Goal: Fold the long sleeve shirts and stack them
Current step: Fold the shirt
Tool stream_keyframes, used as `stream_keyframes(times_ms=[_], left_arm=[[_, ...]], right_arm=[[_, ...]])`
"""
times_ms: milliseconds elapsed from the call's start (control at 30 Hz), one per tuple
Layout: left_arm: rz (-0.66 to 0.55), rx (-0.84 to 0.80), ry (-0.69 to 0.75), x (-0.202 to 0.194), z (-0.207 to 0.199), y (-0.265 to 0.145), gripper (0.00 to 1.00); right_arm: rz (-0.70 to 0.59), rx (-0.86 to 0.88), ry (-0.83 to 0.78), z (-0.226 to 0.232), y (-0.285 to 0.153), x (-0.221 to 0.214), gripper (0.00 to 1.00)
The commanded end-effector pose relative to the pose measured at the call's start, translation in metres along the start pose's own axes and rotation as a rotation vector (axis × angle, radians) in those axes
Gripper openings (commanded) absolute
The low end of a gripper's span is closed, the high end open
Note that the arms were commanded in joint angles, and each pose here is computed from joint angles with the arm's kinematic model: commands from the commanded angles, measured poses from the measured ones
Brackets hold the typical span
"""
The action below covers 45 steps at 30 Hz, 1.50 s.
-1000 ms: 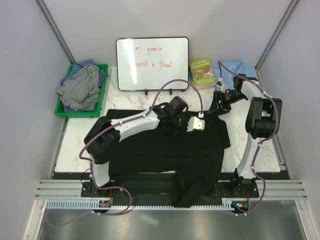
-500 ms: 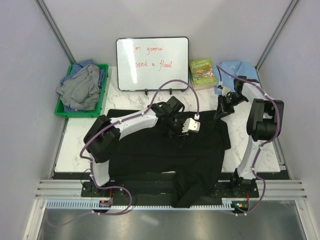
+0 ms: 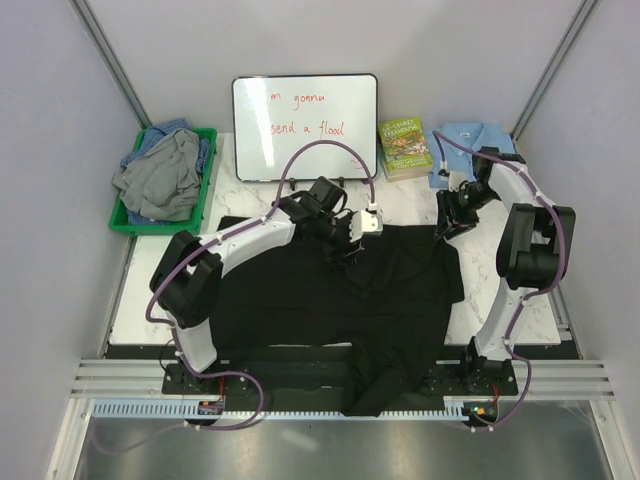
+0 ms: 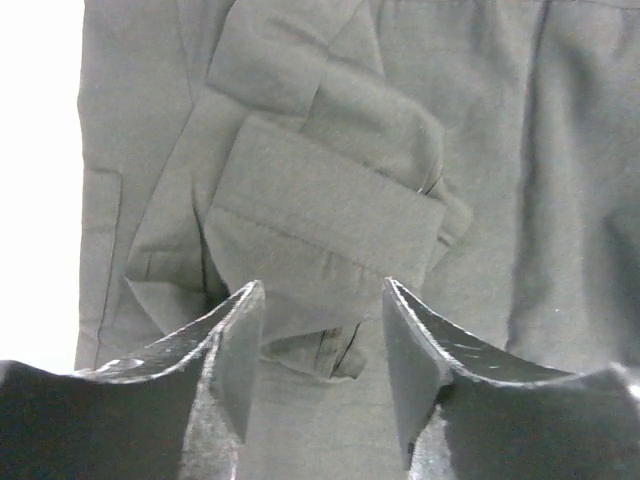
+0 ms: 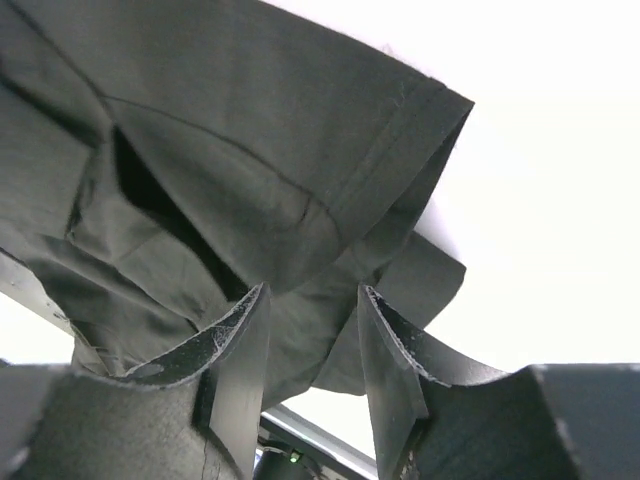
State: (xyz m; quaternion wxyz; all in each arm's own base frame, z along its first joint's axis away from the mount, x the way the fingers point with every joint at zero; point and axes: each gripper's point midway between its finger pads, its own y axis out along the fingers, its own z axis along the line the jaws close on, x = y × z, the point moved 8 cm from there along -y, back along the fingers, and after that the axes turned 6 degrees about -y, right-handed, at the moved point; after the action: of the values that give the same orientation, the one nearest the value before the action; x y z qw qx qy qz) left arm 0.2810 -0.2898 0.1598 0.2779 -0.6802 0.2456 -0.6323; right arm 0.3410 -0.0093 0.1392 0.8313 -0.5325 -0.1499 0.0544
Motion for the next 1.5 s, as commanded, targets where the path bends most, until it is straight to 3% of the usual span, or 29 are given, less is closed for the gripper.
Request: stream_keyframes(times_ms=[0,33,67,100,133,300,400,700,833,867,900,1033,1067,1267,1467], left_arm=[[-0.037,0.004,0.057,0.014,-0.011,-0.001,0.6],[-0.027,-0.002,0.076,0.008,-0.013,0.002,0.64],[-0.033,-0.002,0.112,0.009,-0.015,0.004,0.82],[-0.046,0.004,0.162,0.01,-0.016,0.005,0.84],[-0.07,0.019,0.2,0.01,-0.017,0.006,0.93],[-0.057,0.018,0.414,0.015,-0.037,0.025,0.94],[-0.06,0.103,0.451,0.017,-0.036,0.036,0.93],[0.026,0.358,0.417,0.005,-0.01,0.026,0.53],[0.049,0.424,0.342,-0.006,-0.006,0.007,0.12],[0.049,0.426,0.335,-0.007,-0.005,0.003,0.11],[0.042,0.414,0.346,-0.009,-0.007,-0.001,0.12],[-0.047,0.278,0.429,-0.013,-0.038,-0.015,0.51],[-0.044,0.248,0.434,-0.015,-0.045,-0.012,0.54],[-0.037,0.127,0.493,-0.01,-0.061,0.014,0.62],[0.002,0.157,0.617,-0.005,-0.055,0.043,0.64]], right_arm=[[-0.168,0.047,-0.125,0.027,-0.042,0.017,0.47],[-0.181,0.064,-0.132,0.03,-0.041,0.02,0.47],[-0.185,0.077,-0.127,0.034,-0.039,0.024,0.46],[-0.184,0.096,-0.137,0.038,-0.035,0.027,0.43],[-0.162,0.128,-0.15,0.045,-0.024,0.03,0.42],[-0.137,0.208,-0.139,0.062,0.011,0.042,0.31],[-0.09,0.224,-0.142,0.066,0.038,0.04,0.29],[0.028,0.178,-0.139,0.048,0.073,0.02,0.26],[0.039,0.15,-0.159,0.044,0.073,0.019,0.26],[0.041,0.148,-0.165,0.043,0.072,0.019,0.26],[0.045,0.149,-0.168,0.043,0.073,0.02,0.26],[0.037,0.185,-0.186,0.051,0.061,0.021,0.26],[0.02,0.205,-0.194,0.055,0.058,0.022,0.27],[-0.036,0.251,-0.242,0.074,0.035,0.016,0.34],[-0.023,0.259,-0.238,0.076,0.032,0.011,0.45]])
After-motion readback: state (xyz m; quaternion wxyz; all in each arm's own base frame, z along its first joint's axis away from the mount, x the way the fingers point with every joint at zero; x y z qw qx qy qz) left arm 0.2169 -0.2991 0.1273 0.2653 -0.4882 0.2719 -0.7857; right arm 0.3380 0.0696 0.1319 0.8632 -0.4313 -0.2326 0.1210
